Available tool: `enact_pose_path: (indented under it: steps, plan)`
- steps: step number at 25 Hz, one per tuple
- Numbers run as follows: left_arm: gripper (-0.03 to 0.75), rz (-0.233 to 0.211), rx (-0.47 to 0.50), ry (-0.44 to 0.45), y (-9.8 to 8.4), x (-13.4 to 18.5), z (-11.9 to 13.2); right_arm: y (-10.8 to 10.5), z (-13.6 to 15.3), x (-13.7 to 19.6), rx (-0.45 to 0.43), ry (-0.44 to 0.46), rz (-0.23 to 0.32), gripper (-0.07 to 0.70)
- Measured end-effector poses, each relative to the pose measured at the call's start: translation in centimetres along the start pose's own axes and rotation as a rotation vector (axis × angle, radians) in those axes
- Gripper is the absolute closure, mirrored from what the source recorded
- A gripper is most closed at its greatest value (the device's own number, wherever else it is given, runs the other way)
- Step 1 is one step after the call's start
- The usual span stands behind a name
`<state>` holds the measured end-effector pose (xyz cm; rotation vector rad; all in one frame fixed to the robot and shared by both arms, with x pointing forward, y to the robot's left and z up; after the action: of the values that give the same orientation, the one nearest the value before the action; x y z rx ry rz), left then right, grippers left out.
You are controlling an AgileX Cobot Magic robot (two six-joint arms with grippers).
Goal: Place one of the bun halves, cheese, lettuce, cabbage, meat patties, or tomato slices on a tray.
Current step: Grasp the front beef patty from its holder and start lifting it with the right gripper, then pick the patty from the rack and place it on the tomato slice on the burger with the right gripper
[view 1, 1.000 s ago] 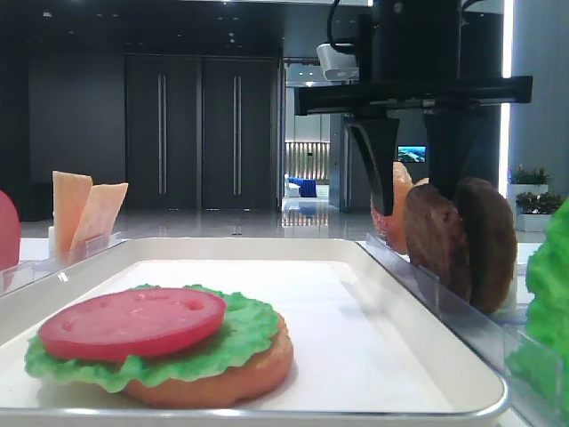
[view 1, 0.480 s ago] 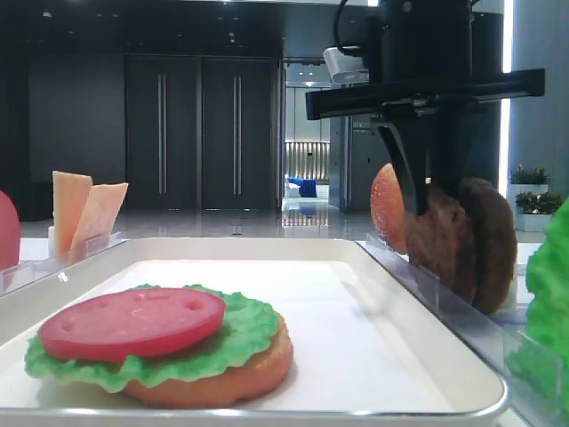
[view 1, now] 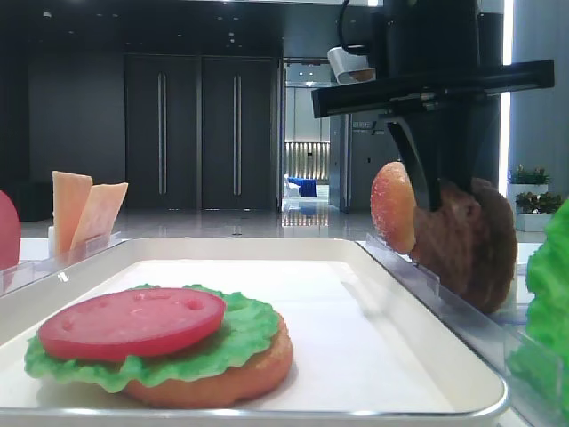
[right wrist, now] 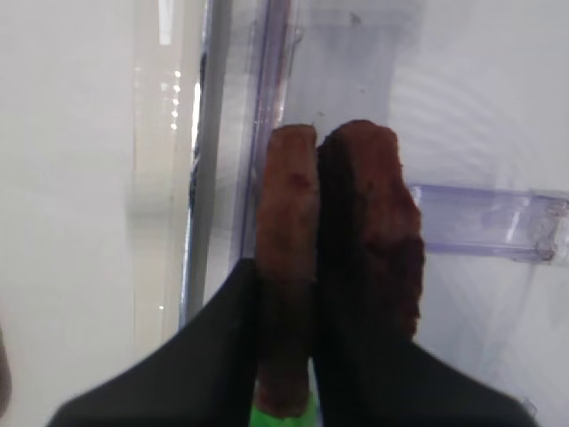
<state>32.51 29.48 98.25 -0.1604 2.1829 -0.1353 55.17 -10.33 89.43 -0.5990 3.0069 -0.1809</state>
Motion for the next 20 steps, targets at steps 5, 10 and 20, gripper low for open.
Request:
enact_pose_path:
  steps: [5,10,20]
  plan:
    - [0.057,0.0,0.0,0.0,0.0,0.0,0.0,0.0,-1.0,-0.3,-0.005,-0.012,0.006,0.504]
    - [0.057,0.0,0.0,0.0,0.0,0.0,0.0,0.4,-2.1,-0.3,-0.039,-0.03,0.021,0.504]
    - [0.057,0.0,0.0,0.0,0.0,0.0,0.0,1.8,-5.0,0.3,-0.154,-0.073,0.063,0.504]
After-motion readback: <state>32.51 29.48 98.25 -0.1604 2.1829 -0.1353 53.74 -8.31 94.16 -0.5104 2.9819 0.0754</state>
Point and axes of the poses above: a point on each arm's last joint axis where the gripper is mounted, z pointing out along that axis toward the gripper, y along the wrist's bending axis when the last joint is at zero, x = y × z, the point moved 10 cm from there along z, pointing out along that axis toward the gripper, and after that the axes turned 13 degrees about -z, right-handed, at the moved point
